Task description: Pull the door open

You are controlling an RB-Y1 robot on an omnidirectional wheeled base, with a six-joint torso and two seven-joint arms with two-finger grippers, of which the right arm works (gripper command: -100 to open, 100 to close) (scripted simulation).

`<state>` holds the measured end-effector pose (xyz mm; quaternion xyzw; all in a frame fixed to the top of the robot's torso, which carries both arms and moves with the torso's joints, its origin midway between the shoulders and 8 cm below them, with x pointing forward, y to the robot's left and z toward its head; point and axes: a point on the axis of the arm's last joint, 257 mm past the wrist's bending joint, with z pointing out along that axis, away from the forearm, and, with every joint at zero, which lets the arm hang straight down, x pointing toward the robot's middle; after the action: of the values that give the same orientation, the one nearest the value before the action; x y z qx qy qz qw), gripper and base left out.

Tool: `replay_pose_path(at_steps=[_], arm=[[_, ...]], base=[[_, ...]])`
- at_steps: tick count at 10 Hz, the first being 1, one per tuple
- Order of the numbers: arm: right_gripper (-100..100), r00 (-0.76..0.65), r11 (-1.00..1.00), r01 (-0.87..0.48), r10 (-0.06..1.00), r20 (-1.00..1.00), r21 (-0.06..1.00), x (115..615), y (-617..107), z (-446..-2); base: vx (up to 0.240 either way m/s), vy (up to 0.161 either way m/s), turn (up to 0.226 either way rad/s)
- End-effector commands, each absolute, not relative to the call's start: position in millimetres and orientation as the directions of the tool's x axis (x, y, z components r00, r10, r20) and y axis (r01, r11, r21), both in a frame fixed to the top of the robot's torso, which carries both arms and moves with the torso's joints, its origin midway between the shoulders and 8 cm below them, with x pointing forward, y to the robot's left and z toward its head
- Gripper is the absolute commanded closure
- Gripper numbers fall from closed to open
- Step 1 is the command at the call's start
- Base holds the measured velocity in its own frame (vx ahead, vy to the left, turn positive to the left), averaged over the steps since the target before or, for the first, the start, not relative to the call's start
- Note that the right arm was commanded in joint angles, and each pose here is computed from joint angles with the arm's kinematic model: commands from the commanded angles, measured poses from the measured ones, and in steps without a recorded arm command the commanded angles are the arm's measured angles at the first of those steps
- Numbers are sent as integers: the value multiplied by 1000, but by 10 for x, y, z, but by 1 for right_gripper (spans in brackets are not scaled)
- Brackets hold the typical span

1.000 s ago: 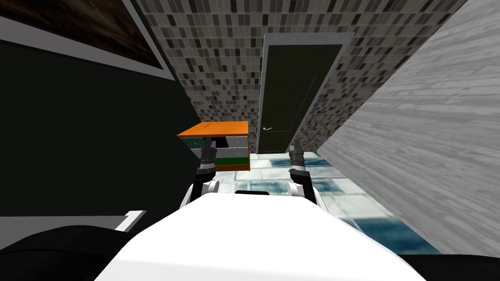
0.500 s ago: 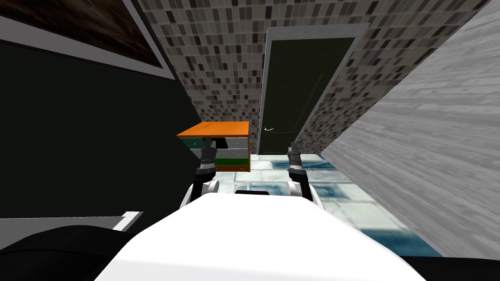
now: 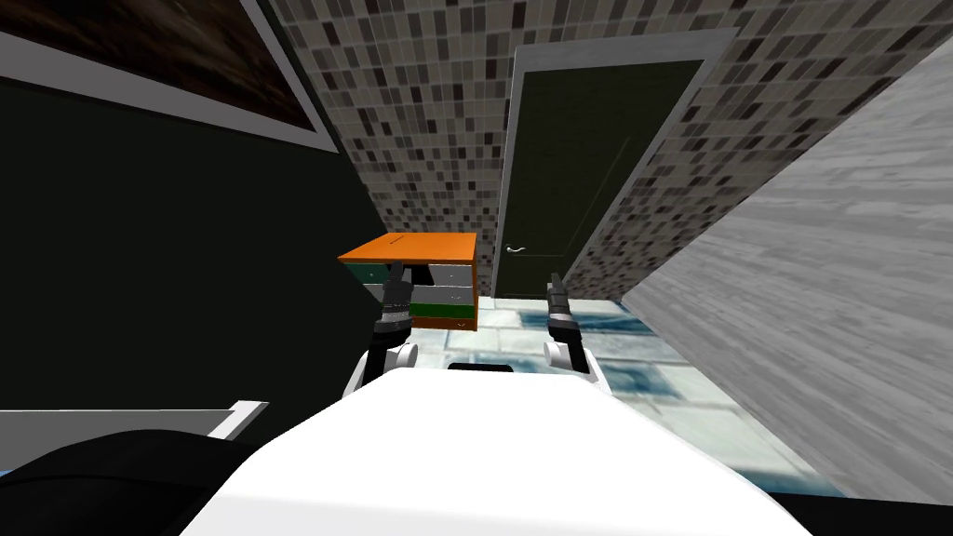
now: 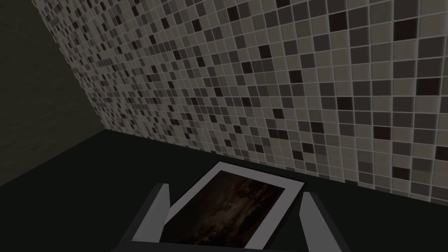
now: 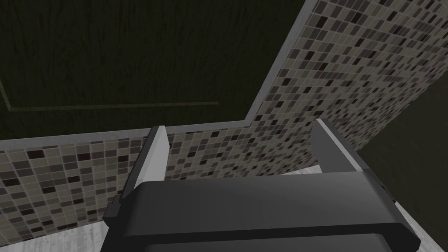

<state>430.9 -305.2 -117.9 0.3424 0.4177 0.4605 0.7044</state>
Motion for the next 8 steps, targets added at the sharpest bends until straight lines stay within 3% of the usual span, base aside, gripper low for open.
replay_pose_path(at_steps=[1, 8], arm=[[-100, 226, 340, -348, 935, -273, 874, 4361, -3116, -1299], [-100, 226, 327, -284, 936, -268, 901, 4584, -3310, -1731]], base=[[86, -49, 96], [69, -52, 75]])
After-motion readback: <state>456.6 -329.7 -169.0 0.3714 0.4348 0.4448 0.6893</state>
